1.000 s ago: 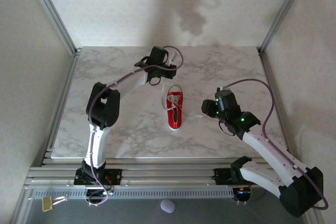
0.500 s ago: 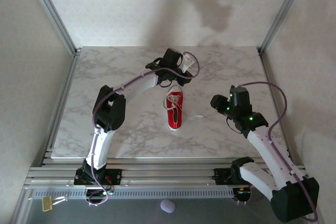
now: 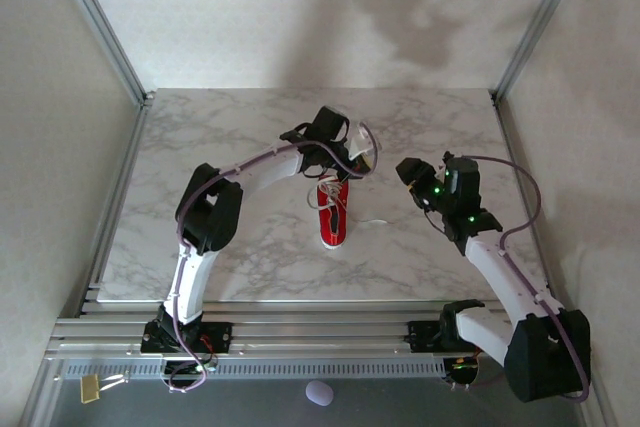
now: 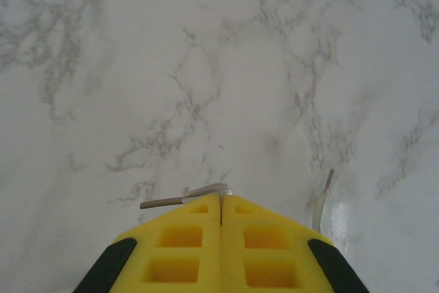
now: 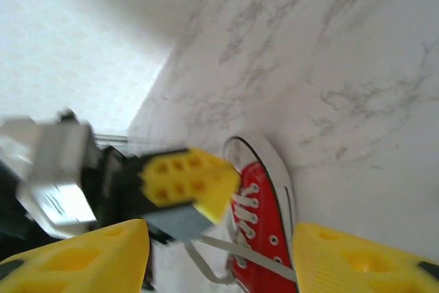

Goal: Tie the shoes

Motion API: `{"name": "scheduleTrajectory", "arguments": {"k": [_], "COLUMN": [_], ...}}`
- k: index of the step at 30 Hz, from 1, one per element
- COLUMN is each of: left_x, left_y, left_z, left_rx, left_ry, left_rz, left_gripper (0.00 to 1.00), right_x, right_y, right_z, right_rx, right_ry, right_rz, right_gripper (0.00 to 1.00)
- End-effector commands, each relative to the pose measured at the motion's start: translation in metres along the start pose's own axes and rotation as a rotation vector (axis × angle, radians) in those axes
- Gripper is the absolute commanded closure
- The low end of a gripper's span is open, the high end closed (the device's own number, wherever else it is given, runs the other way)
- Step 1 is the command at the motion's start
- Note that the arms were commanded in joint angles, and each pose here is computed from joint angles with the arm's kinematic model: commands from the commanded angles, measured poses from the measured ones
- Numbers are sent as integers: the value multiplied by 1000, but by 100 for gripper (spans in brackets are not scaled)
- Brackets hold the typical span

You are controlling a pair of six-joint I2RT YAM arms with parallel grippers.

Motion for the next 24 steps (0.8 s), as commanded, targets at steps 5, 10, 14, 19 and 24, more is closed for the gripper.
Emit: {"name": "scheduleTrajectory", "arguments": {"k": [5,10,14,19,24], "left_x": [-29,-34,-41,-46,-46], "left_y": [-22,-26,-33,-40,-41], "left_z": [-21,-26,-35,-43,-42], "left_rx": [38,63,77,103,122], "left_ry": [-116,-144,-178,-215,-209], "left_rz": [174,186,216,257,271], "left_gripper": [100,100,100,100,100], "right_x": [-12,-10,-9,-7,-6], "right_y": [8,4,12,13,19], "right_z": [13,22,26,19,24], "right_rx": [-62,-30,-81,-118,-189], "right_ry": [-37,8,55,28,57], "right_rz": [104,74,52,75,152], "right_gripper": [47,48,49,49,49]}}
Point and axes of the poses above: each hand's point on the last joint's axis, 136 mm out from that joint toward the fingers, its own z axis out along the fingers, its own y axis along the line the jaws close on, x = y × z, the point moved 8 cm from there along -z, back along the fingers, and after that the axes turned 1 degree about -z, right-handed, at the moved point
